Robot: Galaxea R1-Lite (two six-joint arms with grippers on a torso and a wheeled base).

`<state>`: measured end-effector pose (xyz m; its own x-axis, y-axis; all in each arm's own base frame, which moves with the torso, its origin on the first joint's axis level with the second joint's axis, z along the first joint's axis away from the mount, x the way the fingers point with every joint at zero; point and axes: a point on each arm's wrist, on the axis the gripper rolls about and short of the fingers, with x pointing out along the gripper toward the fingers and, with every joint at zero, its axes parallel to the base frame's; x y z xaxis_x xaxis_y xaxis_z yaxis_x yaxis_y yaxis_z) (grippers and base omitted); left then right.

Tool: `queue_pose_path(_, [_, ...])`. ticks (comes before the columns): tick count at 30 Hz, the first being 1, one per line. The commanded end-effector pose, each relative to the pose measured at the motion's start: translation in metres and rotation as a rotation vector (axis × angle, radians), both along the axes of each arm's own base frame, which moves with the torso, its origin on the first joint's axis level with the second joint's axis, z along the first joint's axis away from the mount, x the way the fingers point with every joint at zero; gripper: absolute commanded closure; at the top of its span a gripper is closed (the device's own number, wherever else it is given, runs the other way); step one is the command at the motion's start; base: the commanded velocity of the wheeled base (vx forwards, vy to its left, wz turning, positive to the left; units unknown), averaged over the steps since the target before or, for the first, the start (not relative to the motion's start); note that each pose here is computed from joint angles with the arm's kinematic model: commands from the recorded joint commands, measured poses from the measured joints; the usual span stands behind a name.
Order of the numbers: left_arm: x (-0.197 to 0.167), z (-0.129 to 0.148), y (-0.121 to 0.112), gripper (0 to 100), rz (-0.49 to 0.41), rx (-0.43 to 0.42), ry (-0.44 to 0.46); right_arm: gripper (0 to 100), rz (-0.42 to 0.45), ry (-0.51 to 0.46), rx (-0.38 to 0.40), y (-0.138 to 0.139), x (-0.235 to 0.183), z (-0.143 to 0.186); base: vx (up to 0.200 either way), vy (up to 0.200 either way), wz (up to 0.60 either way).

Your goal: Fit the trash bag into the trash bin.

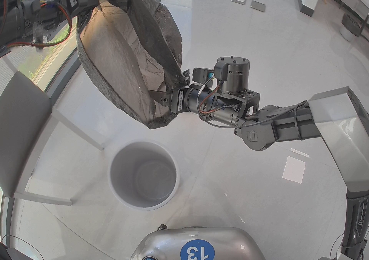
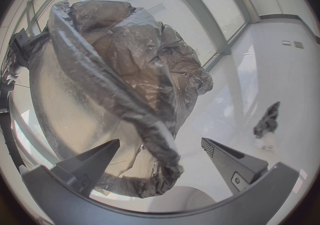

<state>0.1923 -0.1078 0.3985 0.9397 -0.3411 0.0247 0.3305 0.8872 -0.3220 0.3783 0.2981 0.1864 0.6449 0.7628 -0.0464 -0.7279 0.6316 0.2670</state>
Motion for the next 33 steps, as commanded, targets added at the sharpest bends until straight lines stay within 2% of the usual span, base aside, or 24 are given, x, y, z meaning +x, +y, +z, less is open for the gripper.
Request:
queue_pose_path(1, [0.001, 0.0, 0.0, 100, 0.0, 0.0, 0.001, 0, 0.001, 0.0, 0.0, 0.0, 0.0, 0.0, 0.0, 0.0, 0.6])
queue_pose_path(8, [0.0, 0.0, 0.0, 100, -0.001, -0.001, -0.001, 0, 0.007, -0.009, 0.004, 0.003, -0.002, 0.001, 0.0, 0.0, 0.6])
queue_pose_path(13, [-0.001, 0.0, -0.001, 100, -0.006, -0.002, -0.002, 0, 0.023, -0.042, -0.024, 0.008, -0.007, 0.0, 0.0, 0.0, 0.0])
queue_pose_path(17, [-0.002, 0.001, -0.001, 100, -0.009, -0.004, -0.003, 0, 0.027, -0.063, -0.007, 0.009, -0.008, 0.002, 0.0, 0.0, 0.0])
queue_pose_path(33, [-0.019, 0.009, -0.004, 100, -0.068, -0.028, -0.035, 0, 0.053, -0.055, -0.013, 0.019, -0.016, -0.005, 0.0, 0.0, 0.0])
